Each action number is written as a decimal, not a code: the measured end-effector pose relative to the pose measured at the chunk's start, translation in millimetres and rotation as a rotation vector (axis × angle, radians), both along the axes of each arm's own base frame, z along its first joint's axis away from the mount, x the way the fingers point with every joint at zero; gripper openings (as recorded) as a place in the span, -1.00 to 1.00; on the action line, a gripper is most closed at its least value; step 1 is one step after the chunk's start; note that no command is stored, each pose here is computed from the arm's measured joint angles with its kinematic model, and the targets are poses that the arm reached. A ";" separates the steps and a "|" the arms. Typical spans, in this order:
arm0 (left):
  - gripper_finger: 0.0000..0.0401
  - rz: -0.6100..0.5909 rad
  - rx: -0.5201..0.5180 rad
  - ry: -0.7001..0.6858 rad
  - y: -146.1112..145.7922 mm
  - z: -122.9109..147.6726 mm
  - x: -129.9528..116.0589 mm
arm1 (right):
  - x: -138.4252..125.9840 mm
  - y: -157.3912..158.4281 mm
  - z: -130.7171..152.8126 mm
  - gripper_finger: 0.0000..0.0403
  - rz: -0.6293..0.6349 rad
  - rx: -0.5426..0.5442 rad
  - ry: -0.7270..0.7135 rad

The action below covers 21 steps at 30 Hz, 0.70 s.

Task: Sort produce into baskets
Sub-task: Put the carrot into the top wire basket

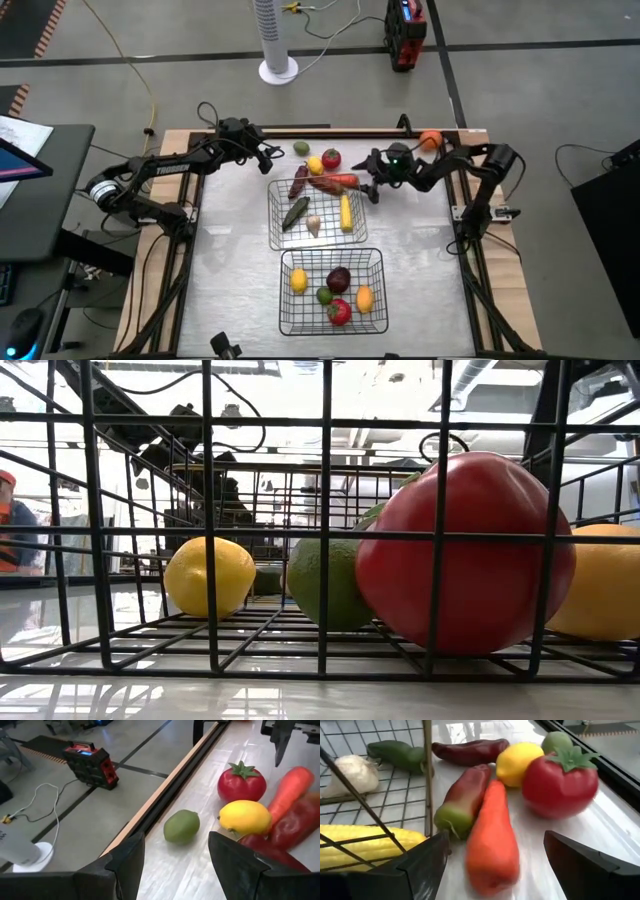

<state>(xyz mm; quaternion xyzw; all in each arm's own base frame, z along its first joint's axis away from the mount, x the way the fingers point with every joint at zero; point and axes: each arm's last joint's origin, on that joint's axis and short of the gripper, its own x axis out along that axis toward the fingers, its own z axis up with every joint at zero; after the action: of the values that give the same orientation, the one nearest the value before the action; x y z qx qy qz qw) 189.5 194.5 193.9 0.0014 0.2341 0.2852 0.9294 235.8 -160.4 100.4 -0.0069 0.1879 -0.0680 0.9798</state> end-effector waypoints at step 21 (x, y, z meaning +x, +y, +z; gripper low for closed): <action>0.04 0.001 -0.009 -0.006 -0.1 0.1 0.2 | 39.1 -1.0 13.1 0.71 -0.037 0.036 0.230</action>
<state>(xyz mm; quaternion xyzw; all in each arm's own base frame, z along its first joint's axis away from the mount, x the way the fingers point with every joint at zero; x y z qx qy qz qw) 189.7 194.5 194.0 -0.0039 0.2325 0.2848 0.9300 274.9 -161.4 113.4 0.0063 0.3004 -0.0816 0.9503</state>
